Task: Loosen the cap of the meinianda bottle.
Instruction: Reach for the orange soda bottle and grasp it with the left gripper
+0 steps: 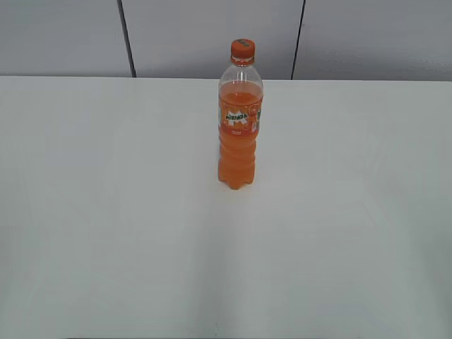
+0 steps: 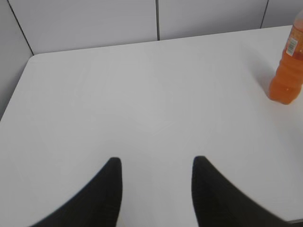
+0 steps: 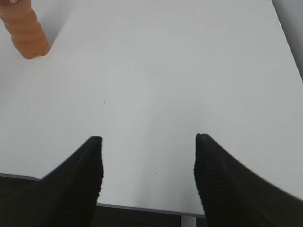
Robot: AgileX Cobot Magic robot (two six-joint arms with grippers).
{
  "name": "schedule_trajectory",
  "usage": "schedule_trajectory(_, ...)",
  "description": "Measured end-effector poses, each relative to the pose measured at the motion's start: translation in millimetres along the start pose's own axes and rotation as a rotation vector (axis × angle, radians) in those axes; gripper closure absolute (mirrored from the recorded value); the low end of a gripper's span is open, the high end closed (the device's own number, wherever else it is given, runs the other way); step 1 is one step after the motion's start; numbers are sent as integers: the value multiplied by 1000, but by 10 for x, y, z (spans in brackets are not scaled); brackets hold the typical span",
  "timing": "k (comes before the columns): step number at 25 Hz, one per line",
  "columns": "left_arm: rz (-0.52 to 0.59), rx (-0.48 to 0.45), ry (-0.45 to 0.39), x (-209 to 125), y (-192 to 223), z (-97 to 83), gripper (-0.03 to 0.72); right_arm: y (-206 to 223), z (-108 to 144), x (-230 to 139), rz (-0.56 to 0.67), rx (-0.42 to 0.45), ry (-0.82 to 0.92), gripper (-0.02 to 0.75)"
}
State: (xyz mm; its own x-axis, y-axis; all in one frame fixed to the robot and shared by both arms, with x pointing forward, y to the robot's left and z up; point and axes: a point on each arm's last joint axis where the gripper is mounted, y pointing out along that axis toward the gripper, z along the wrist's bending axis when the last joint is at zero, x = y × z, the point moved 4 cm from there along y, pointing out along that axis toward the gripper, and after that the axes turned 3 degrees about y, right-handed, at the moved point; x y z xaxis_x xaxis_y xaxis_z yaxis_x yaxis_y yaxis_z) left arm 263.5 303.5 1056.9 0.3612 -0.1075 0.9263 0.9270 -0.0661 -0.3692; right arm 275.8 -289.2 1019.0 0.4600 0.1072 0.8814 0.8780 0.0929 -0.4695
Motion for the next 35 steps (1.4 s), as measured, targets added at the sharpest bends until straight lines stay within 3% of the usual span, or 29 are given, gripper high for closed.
schedule_trajectory(27, 0, 1, 1, 0, 0, 1, 378, 0, 0, 0, 0, 0, 0, 278)
schedule_trajectory(35, 2, 38, 24, -1, -2, 50, 378, 0, 0, 0, 0, 0, 0, 278)
